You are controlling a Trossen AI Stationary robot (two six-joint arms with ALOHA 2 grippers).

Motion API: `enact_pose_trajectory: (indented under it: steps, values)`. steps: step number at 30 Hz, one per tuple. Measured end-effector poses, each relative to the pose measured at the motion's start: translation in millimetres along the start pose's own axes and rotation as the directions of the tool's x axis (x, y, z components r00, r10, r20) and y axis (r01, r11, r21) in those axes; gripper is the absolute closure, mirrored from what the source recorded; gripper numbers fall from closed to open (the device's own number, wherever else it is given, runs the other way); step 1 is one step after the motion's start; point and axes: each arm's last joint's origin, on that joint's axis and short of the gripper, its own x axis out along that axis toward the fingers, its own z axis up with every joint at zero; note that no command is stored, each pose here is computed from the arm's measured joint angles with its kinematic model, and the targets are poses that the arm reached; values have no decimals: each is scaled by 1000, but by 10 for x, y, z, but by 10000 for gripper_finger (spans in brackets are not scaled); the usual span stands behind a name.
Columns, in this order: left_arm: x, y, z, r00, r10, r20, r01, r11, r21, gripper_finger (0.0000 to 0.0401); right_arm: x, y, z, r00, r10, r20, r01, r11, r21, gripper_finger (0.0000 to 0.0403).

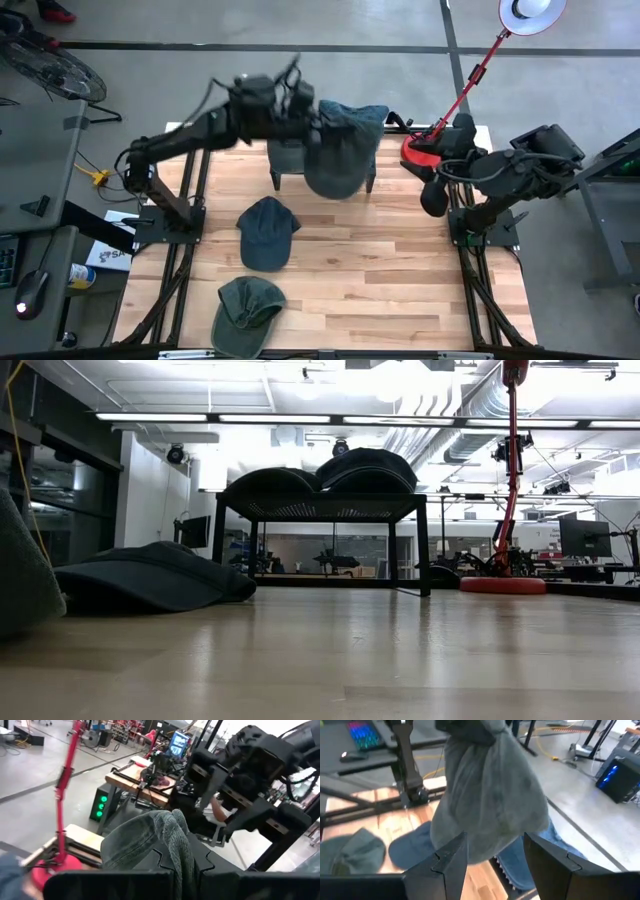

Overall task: Pick & Place hat
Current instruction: Stack the top dark green cap on top of the other dark green cap on the shelf

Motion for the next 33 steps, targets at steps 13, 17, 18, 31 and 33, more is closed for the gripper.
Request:
enact_pose_trajectory:
  steps: [13, 17, 18, 31, 33]
  values:
    - [-166, -262, -441, 981, 114, 158, -100, 990, -97, 401, -62, -62, -38, 995, 78, -57, -79, 997, -17, 219]
    - [-267, -209, -617, 976, 137, 172, -115, 985, -130, 401, -65, -67, -46, 995, 80, -65, -82, 996, -26, 219]
    - [-303, -183, -656, 975, 142, 173, -118, 983, -141, 401, -65, -67, -46, 995, 81, -65, -83, 996, -26, 219]
    - [-825, 310, -497, 963, 151, 224, -106, 974, -202, 401, -64, -73, -41, 997, 56, -51, -58, 997, -42, 219]
    - [-854, 403, -486, 969, 132, 207, -88, 974, -208, 401, -63, -78, -38, 998, 39, -42, -41, 998, -43, 219]
